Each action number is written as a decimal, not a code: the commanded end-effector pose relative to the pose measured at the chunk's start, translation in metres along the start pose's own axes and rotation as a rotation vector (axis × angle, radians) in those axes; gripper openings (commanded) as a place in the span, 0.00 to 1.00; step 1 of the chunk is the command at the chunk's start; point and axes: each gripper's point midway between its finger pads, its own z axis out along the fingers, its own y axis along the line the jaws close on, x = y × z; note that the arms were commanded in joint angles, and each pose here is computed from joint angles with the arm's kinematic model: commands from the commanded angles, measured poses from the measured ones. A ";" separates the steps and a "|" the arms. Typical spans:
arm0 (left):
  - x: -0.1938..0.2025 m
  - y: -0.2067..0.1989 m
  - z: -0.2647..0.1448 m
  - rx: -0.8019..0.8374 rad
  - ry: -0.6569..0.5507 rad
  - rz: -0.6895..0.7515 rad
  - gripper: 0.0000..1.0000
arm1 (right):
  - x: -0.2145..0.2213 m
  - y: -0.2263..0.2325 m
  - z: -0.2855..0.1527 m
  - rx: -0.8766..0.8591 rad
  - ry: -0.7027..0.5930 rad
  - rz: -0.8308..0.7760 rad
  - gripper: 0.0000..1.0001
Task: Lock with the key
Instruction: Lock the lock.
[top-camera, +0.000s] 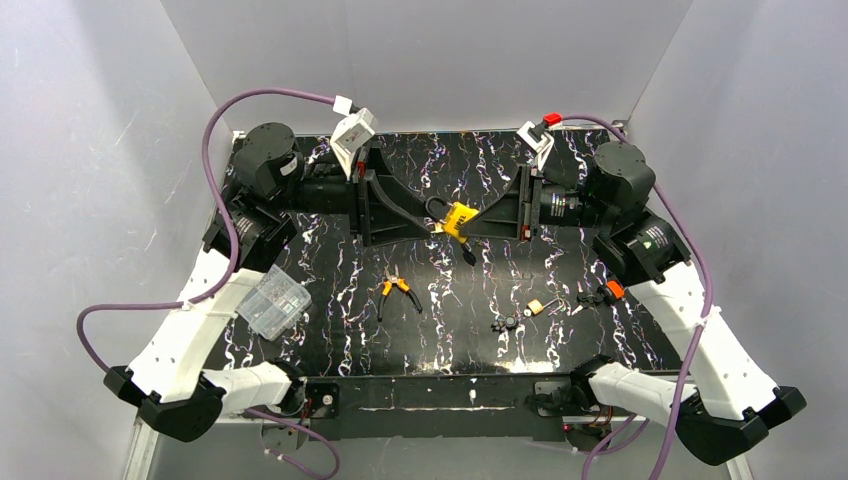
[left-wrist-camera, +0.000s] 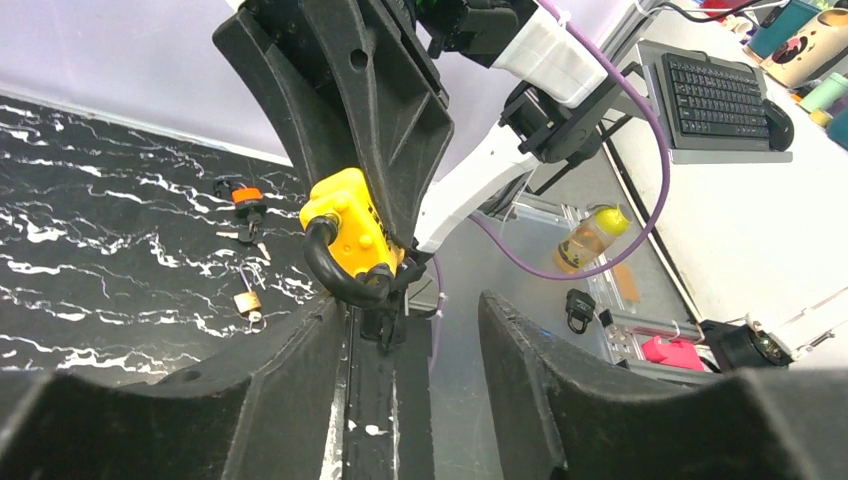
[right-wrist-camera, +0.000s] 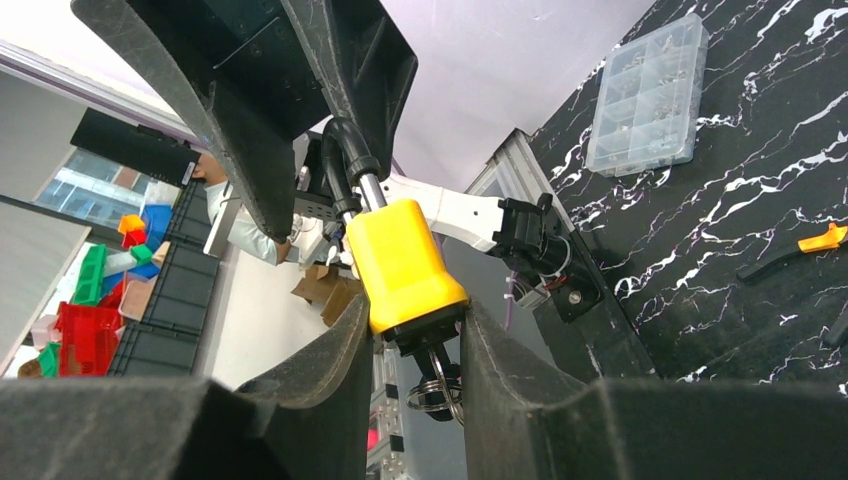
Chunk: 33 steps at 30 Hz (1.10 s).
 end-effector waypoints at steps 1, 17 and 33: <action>-0.006 -0.007 -0.005 -0.015 -0.004 0.056 0.51 | -0.012 0.025 -0.006 -0.046 -0.037 -0.093 0.01; -0.011 0.013 0.002 -0.081 0.013 0.005 0.39 | -0.006 0.032 -0.012 -0.054 -0.021 -0.139 0.01; -0.005 0.017 0.006 -0.095 0.024 -0.090 0.00 | -0.010 0.029 -0.017 -0.018 -0.066 -0.232 0.01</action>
